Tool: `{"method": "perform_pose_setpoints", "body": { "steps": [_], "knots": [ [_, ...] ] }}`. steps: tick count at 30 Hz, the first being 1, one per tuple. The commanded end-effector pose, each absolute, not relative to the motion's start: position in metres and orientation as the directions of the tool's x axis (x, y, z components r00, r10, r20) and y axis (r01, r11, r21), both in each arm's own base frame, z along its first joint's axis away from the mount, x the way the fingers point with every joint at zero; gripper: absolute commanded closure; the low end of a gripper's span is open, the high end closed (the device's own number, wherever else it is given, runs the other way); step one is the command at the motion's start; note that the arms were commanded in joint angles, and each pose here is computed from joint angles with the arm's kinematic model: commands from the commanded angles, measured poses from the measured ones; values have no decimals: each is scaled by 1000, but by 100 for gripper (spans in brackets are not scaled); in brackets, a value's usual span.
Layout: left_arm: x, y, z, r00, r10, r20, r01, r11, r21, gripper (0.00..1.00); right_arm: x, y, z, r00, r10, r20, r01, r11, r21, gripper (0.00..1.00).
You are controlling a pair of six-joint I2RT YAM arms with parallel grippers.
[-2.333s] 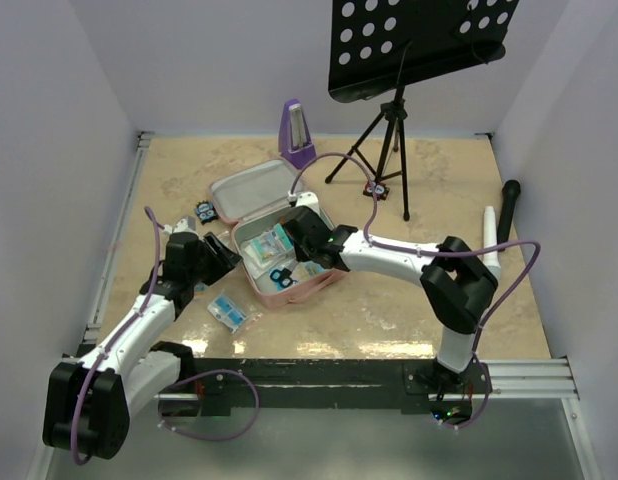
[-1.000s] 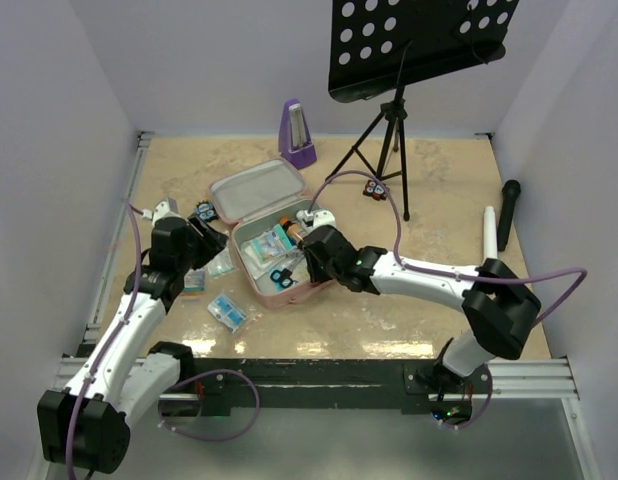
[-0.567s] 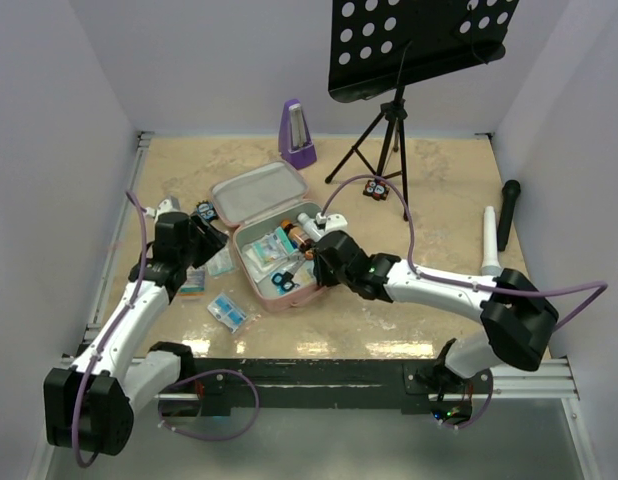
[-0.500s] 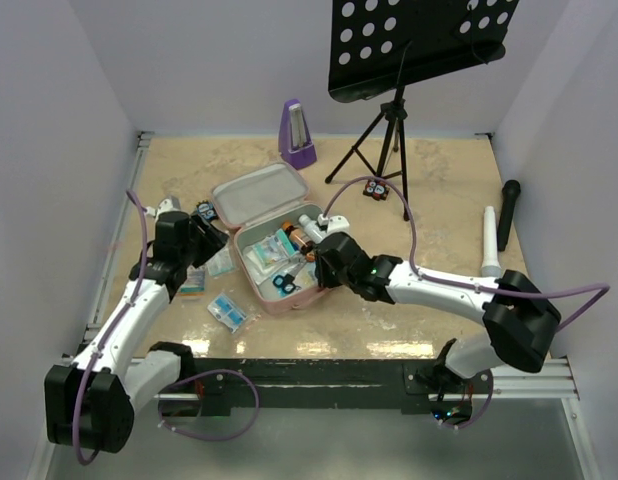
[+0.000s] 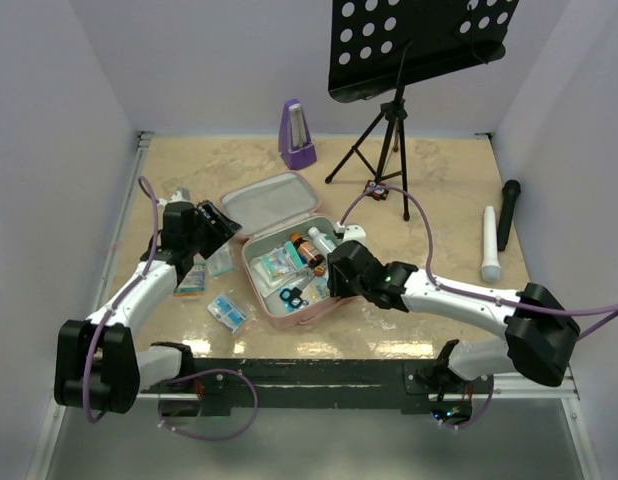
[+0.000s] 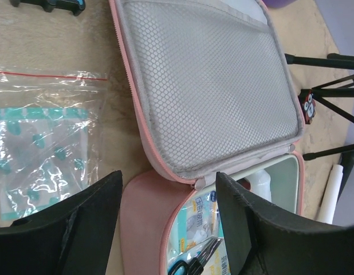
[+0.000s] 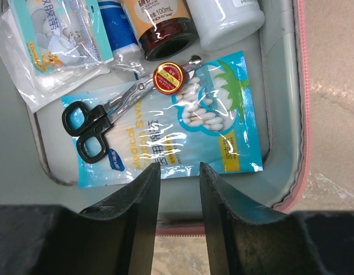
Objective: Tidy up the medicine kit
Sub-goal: Adjust the medicine box at the center of the board.
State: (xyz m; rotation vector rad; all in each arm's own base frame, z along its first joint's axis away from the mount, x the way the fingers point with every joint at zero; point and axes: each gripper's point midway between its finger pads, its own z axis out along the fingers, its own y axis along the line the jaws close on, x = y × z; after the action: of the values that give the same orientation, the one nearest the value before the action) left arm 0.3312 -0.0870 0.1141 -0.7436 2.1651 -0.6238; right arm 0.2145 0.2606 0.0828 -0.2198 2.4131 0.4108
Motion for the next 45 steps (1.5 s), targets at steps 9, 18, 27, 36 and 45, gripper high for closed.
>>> {"method": "perform_pose_setpoints", "body": {
  "steps": [9, 18, 27, 36, 45],
  "knots": [
    [350, -102, 108, -548, -701, -456, -253, 659, -709, 28, 216, 263, 135, -729, 81, -679, -214, 916, 339, 43],
    [365, -110, 98, -557, -715, -423, -241, 626, -741, 31, 216, 258, 173, -715, 288, -638, -71, 877, 476, 35],
    [366, -110, 93, -549, -722, -421, -236, 617, -750, 48, 200, 227, 153, -711, 454, -537, 136, 838, 528, 24],
    [365, -117, 102, -553, -719, -421, -191, 601, -776, 85, 183, 214, 123, -738, 478, -476, 211, 834, 511, 22],
    [348, -123, 106, -552, -720, -420, -161, 586, -794, 96, 194, 214, 104, -712, 502, -490, 247, 833, 495, 28]
  ]
}}
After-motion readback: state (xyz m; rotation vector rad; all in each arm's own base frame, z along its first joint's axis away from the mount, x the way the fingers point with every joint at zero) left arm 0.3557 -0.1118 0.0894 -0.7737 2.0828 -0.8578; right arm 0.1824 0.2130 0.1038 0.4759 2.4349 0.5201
